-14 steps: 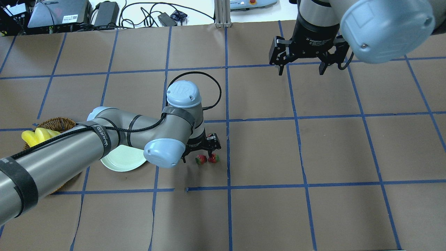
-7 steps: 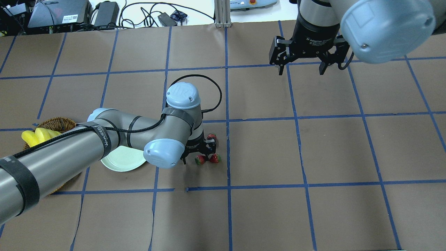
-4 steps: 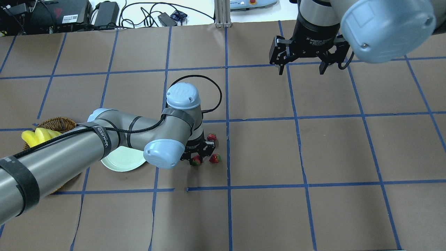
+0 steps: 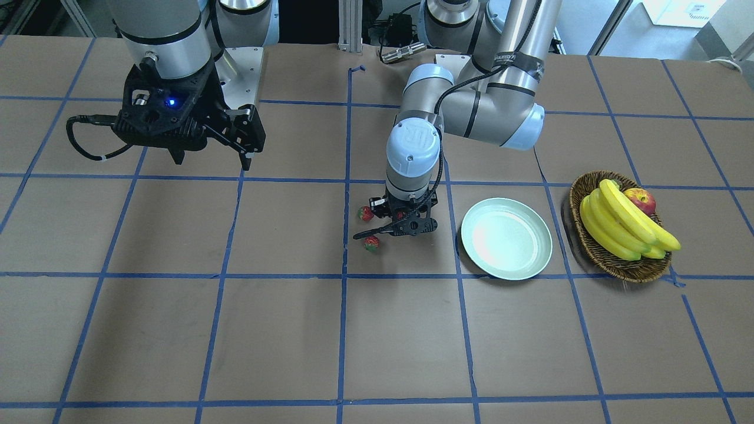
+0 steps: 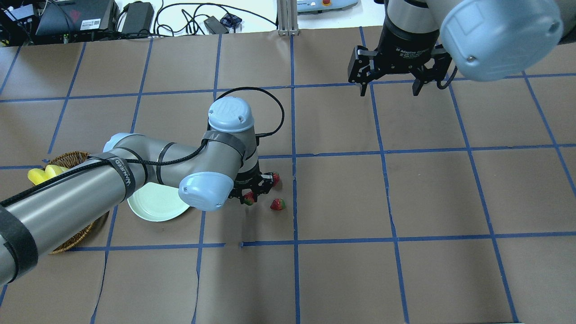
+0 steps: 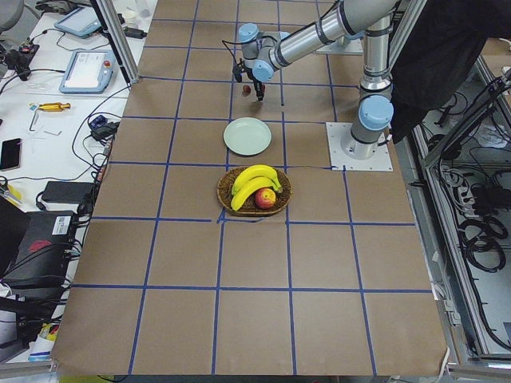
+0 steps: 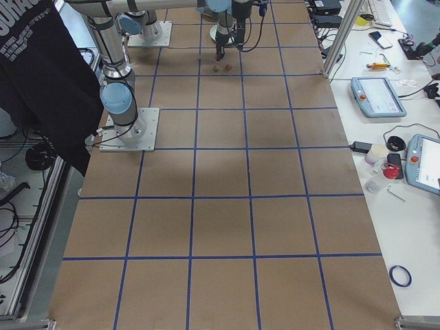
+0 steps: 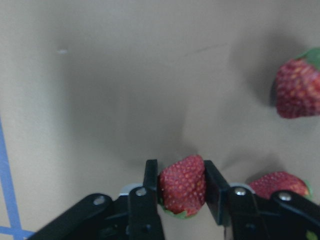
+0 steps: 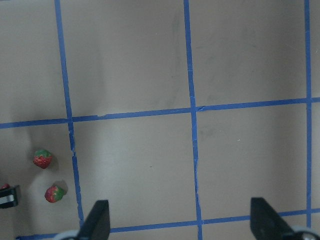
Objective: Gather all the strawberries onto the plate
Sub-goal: 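Carry the strawberry with the left gripper onto the plate and release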
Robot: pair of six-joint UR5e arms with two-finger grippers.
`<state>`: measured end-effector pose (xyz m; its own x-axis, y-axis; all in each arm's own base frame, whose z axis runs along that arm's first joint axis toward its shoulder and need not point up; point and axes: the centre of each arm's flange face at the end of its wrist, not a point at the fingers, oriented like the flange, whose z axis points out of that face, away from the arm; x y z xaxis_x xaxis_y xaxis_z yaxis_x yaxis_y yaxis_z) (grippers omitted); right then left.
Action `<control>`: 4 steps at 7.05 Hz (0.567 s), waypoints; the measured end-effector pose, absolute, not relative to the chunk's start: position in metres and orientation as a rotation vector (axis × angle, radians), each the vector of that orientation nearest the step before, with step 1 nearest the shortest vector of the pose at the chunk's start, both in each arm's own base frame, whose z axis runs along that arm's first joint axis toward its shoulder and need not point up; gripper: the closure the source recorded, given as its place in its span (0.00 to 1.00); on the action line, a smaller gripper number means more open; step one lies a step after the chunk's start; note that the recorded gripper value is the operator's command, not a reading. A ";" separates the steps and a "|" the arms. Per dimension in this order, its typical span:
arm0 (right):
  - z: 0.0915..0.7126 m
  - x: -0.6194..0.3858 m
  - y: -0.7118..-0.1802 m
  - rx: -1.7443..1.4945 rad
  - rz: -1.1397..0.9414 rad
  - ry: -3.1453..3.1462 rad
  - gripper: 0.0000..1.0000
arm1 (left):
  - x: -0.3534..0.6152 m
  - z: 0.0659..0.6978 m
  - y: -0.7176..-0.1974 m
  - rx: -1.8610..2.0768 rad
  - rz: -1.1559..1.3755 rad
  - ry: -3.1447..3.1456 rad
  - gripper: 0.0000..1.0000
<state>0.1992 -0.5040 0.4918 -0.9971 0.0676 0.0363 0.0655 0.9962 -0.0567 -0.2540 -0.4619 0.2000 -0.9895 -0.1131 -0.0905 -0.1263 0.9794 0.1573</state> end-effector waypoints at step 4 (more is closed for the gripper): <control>0.492 0.199 -0.504 -0.105 0.086 -3.100 0.00 | -0.103 0.238 -0.506 -0.008 0.334 3.026 0.97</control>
<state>0.1990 -0.5044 0.4917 -0.9970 0.0686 0.0368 0.0665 0.9962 -0.0568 -0.1027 -0.5060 0.2381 -0.9952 0.0055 -0.0974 -0.0159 0.9760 0.2172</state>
